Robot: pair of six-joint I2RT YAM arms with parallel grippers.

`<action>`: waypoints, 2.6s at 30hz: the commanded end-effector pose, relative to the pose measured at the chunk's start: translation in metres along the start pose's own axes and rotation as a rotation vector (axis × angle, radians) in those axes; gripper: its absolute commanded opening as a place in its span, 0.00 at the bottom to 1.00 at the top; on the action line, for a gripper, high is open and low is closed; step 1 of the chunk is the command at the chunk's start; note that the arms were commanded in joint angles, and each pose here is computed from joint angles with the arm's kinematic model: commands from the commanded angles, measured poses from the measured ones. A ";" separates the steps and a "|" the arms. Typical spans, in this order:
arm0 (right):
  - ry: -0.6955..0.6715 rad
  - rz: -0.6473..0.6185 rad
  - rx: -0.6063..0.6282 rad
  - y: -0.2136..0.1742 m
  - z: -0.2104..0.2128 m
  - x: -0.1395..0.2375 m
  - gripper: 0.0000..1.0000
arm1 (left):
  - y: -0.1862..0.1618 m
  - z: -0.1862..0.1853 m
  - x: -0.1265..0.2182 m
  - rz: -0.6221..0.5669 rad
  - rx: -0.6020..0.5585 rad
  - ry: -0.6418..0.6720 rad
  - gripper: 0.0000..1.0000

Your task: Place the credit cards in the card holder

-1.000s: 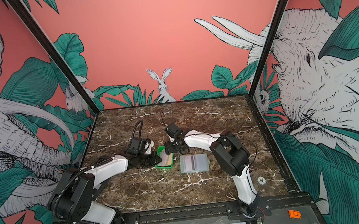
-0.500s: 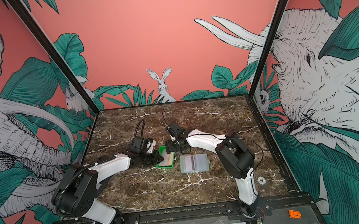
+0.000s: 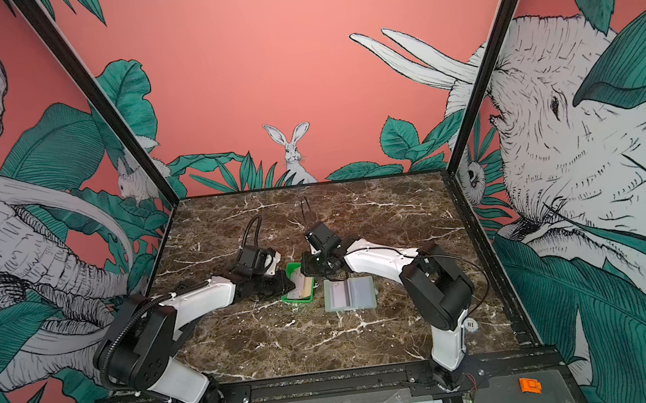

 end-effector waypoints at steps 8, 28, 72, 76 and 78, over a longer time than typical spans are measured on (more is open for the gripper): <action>0.020 0.013 -0.042 -0.001 0.000 -0.022 0.18 | -0.002 -0.001 -0.002 -0.003 0.002 -0.002 0.15; 0.005 0.012 -0.050 -0.004 -0.003 -0.031 0.10 | -0.005 -0.005 -0.003 -0.009 0.010 -0.028 0.15; 0.162 -0.253 0.093 -0.048 -0.023 0.131 0.00 | -0.030 -0.098 0.071 -0.270 -0.125 -0.645 0.20; 0.195 -0.282 0.088 -0.053 -0.031 0.148 0.00 | -0.027 -0.109 0.069 -0.273 -0.141 -0.716 0.21; 0.218 -0.297 0.082 -0.056 -0.034 0.158 0.00 | -0.027 -0.116 0.068 -0.264 -0.161 -0.748 0.22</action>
Point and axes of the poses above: each gripper's point midway between its finger pads, its own x axis back along the fingers, its own z axis along the line the jaws close on, y = z × x, the point moved 5 cm from there along x, back along the fingers, and after that the axes turned 6 degrees about -x, right-handed, at the moved point
